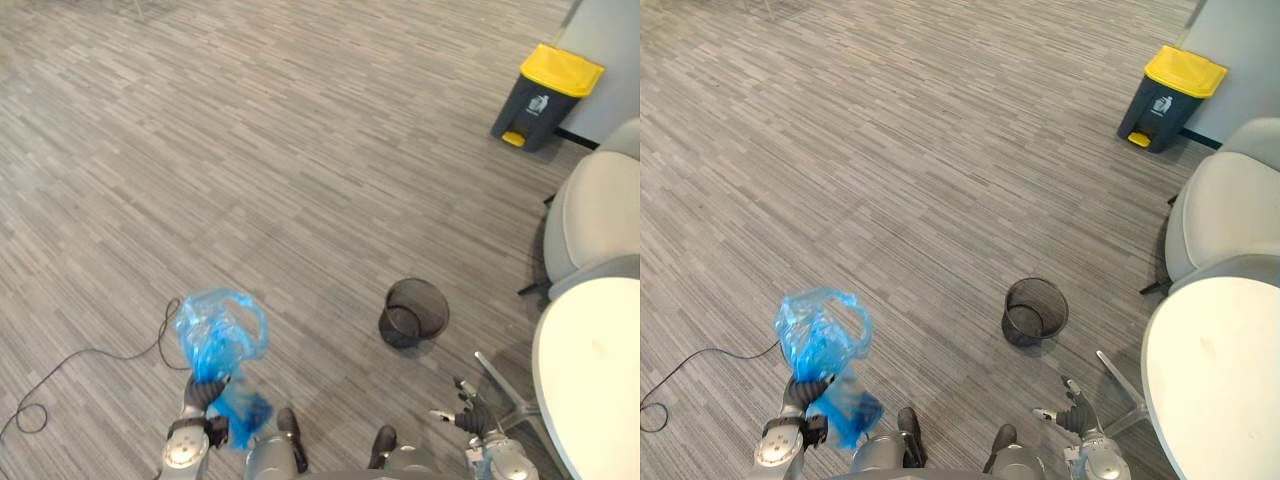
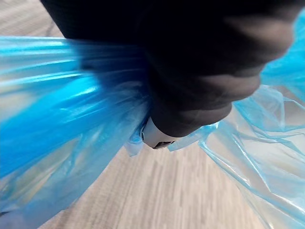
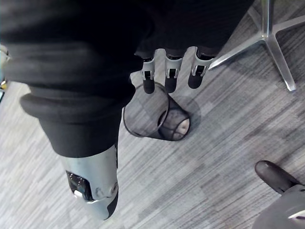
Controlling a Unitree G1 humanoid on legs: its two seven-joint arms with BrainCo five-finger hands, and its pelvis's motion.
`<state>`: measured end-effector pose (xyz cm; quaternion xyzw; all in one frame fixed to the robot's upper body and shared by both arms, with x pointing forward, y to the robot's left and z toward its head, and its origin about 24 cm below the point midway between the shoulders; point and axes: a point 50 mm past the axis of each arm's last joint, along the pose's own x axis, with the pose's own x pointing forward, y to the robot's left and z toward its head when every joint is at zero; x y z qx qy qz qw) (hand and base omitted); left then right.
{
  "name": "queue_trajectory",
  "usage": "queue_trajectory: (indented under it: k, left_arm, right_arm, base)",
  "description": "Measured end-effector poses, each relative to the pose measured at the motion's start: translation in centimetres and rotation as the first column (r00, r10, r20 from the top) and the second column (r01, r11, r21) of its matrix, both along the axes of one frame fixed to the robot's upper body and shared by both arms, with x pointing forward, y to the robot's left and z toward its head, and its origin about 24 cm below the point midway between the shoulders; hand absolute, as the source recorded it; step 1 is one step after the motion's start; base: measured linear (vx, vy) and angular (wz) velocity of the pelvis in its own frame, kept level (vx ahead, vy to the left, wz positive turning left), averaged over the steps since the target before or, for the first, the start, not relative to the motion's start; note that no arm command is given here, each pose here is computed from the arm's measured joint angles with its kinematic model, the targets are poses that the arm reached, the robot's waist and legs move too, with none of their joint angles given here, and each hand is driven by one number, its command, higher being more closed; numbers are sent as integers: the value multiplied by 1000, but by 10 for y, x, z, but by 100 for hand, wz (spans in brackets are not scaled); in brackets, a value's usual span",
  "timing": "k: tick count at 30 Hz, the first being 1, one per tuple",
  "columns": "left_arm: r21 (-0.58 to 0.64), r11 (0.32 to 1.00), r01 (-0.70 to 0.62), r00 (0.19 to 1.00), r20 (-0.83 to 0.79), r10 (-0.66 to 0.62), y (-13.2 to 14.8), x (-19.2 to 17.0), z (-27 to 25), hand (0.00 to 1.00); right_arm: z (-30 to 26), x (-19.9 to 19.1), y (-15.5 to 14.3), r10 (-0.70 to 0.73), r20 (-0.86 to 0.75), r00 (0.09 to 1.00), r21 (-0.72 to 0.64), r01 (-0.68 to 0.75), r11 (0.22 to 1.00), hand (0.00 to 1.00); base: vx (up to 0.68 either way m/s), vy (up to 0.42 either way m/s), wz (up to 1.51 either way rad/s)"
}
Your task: Gather rubbish on tea table into small bin, then transfer packed bag to large trash can.
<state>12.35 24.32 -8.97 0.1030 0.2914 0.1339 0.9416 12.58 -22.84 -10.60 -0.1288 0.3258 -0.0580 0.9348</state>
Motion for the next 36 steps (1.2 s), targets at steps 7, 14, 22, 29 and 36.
queue_trajectory:
  k: [7, 14, 22, 29, 36]
  left_arm:
    - [22, 998, 53, 998, 38, -54, -1, 12, 9, 100]
    - [-15, 998, 57, 994, 96, -55, -14, 35, 12, 100]
    - [-108, 993, 50, 987, 157, -33, -41, 35, 17, 100]
    - [-104, 993, 49, 990, 140, -34, -42, 20, 15, 100]
    - [-17, 989, 144, 969, 206, -138, -35, 46, 33, 100]
  right_arm:
    - [3, 4, 14, -70, 45, 997, 57, 67, 996, 0]
    - [-10, -28, -1, -175, -69, 982, 43, 178, 983, 0]
    - [29, 9, -3, -148, 165, 975, 47, 142, 989, 0]
    - [20, 12, -1, -180, 140, 974, 56, 174, 983, 0]
    - [23, 19, 8, -175, 173, 969, 74, 164, 984, 0]
  base:
    - [225, 53, 12]
    - [517, -142, 42]
    - [625, -167, -49]
    - [620, 228, -133]
    - [609, 141, -83]
